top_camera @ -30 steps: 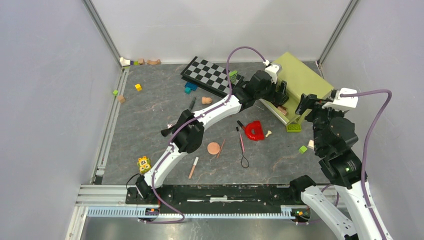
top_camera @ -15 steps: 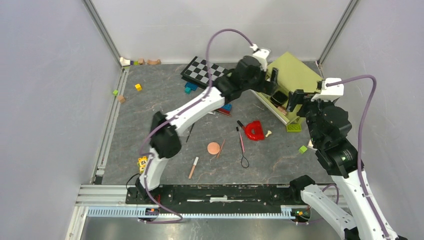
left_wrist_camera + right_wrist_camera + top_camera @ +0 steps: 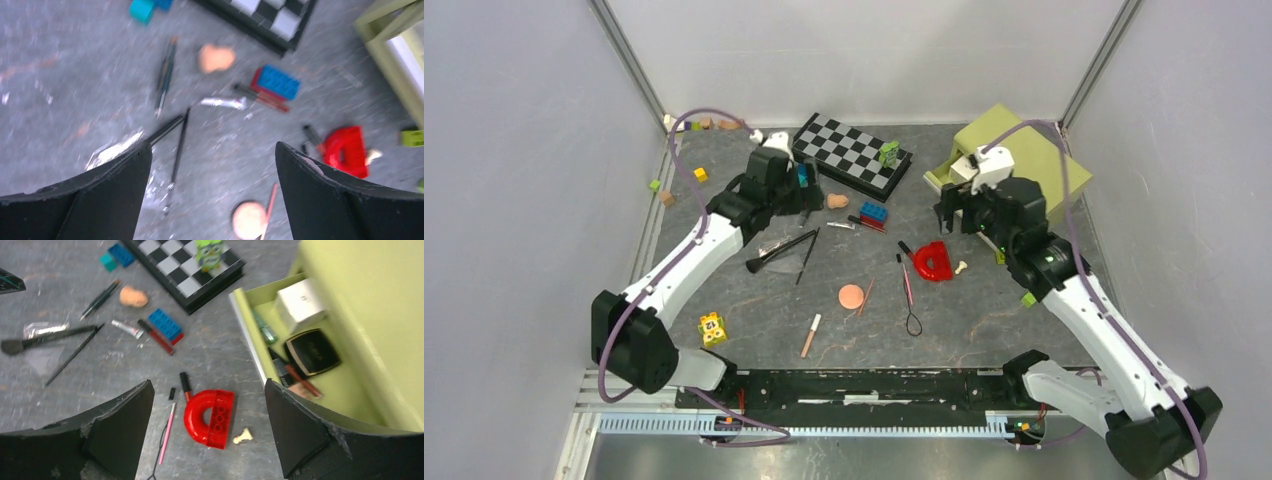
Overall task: Organize the makeup
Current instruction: Pick up the makeup from the center of the board.
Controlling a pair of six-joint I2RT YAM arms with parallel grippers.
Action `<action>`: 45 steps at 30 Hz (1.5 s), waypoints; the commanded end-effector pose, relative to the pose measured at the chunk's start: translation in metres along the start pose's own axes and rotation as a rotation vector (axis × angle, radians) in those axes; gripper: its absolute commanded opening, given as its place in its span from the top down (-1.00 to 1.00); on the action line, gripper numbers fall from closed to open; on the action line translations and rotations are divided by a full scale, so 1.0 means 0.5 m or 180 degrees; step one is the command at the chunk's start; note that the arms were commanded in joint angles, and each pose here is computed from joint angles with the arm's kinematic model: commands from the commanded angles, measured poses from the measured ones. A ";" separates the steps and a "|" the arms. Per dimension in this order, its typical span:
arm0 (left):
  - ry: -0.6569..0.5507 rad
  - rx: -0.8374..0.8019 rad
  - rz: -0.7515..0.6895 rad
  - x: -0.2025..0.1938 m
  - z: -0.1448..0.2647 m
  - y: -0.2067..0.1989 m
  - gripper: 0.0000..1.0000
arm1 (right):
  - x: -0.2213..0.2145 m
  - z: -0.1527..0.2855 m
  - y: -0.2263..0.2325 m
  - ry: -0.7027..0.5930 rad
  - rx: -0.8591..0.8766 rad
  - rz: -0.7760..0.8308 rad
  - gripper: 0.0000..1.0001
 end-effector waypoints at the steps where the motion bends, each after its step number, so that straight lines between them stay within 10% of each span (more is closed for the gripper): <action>1: 0.0265 0.0206 0.0254 -0.066 -0.002 0.069 -0.98 | -0.024 -0.030 0.051 0.0127 0.0352 -0.0005 -0.76; 19: 0.1077 0.0600 -0.0181 -0.078 -0.317 0.130 -0.37 | -0.063 -0.004 0.061 0.0361 0.0375 0.0150 -0.79; 38: 0.1606 0.0867 -0.0371 -0.156 -0.335 0.152 -0.12 | -0.054 0.006 0.066 0.0307 0.0476 0.0140 -0.80; 45: 0.1602 0.0845 -0.0276 -0.180 -0.311 0.152 0.25 | -0.036 0.023 0.067 0.0207 0.0510 0.0118 -0.82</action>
Point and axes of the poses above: each gripper's point midway between its finger pads, its own z axis back along the fingers, its own y axis along the line the jaws close on, x = y × z, the point moved 8 cm from there along z, back along the fingers, and after that the axes turned 4 degrees about -z, right-handed, at the moved point
